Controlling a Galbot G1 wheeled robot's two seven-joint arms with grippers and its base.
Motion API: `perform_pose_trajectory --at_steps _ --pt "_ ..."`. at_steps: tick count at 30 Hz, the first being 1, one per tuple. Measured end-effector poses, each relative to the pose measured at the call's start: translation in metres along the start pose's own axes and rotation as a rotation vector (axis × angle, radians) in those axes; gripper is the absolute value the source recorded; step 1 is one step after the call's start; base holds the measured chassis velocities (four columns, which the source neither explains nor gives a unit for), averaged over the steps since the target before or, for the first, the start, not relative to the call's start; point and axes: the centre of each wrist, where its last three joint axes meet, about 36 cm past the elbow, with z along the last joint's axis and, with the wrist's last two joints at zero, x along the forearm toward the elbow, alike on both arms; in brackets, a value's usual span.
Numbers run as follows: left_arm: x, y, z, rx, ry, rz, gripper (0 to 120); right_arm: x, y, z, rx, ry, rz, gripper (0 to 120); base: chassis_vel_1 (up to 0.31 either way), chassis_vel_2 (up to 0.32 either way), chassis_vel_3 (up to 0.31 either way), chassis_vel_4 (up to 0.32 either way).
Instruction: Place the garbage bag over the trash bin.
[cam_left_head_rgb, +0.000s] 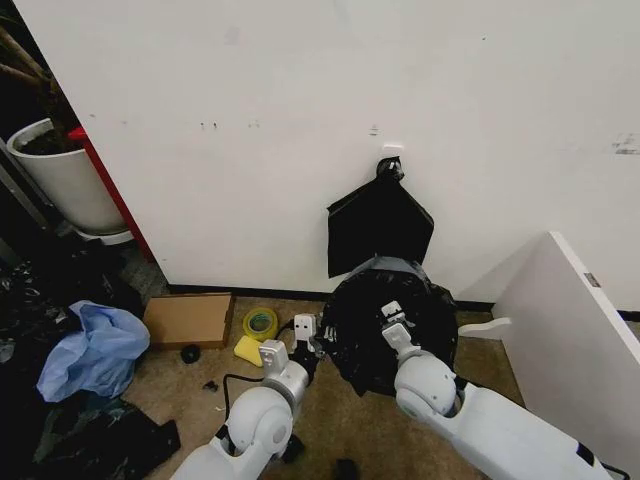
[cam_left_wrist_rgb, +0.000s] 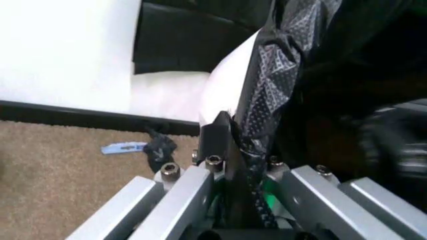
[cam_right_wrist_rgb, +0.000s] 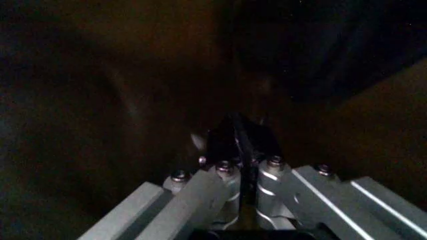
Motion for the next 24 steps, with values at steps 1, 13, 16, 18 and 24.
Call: perform_pose_trajectory --at_steps 1,13,16,18,24 --pt "-0.001 0.001 -0.001 0.001 -0.004 -0.003 0 0.006 -0.003 0.002 -0.051 -0.084 -0.031 0 0.000 0.000 0.000 0.000" --pt "0.009 0.020 -0.007 0.005 -0.029 -0.077 0 0.032 -0.014 0.004 -0.263 -0.635 -0.382 25 0.000 0.000 0.000 0.000" --pt "0.013 0.021 -0.006 0.000 -0.029 -0.084 0 0.038 -0.019 0.007 -0.215 -0.710 -0.426 34 0.000 0.000 0.000 0.000" --pt "0.015 0.021 -0.006 -0.004 -0.029 -0.085 0 0.046 -0.023 0.009 -0.170 -0.747 -0.446 45 0.000 0.000 0.000 0.000" --pt "0.017 0.020 -0.004 -0.010 -0.024 -0.088 0 0.070 -0.032 0.002 -0.081 -0.766 -0.375 66 0.000 0.000 0.000 0.000"
